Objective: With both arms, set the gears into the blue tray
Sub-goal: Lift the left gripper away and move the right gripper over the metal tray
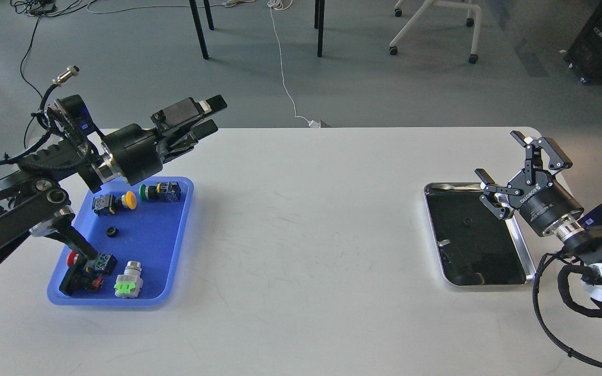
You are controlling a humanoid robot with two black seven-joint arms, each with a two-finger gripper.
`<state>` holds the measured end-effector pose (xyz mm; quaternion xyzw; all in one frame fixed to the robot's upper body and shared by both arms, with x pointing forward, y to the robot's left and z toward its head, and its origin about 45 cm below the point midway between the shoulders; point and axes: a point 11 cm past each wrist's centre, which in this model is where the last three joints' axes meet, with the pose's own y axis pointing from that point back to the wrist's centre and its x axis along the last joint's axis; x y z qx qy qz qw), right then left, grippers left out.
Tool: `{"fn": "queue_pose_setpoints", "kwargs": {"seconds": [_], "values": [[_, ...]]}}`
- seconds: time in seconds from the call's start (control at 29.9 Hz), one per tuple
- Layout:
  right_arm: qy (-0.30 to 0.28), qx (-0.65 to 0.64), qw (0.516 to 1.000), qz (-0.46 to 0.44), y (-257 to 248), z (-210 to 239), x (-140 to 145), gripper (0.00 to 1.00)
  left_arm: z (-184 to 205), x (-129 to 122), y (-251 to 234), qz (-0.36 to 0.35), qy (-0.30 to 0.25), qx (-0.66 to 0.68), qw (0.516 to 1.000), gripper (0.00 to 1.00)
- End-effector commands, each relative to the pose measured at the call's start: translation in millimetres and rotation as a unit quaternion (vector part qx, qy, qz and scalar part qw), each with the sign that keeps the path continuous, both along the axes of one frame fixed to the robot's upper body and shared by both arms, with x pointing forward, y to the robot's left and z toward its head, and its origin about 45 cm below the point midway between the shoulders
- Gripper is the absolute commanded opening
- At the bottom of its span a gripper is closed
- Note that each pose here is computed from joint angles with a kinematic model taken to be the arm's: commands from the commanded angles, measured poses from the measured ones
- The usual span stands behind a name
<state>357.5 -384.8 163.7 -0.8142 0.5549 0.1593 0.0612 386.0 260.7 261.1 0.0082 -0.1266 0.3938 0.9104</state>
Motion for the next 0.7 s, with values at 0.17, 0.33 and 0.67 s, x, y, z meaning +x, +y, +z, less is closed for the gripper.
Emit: {"fn": "queue_pose_setpoints", "kwargs": {"seconds": [0.17,0.33,0.67], "values": [[-0.071,-0.280,0.941,0.176,5.1,56.8,16.6,0.98,-33.6,-8.7,11.5,0.125,0.028,-0.138,0.982,0.98],[-0.100,-0.452,0.838,0.290,21.3,82.7,32.9,0.99,-31.2,-4.7,15.6,0.144,0.036,-0.151,0.977,0.98],[-0.073,-0.715,0.512,0.471,20.1,87.0,49.8,0.98,-44.2,-10.7,12.3,0.137,0.077,-0.176,0.972,0.98]]}}
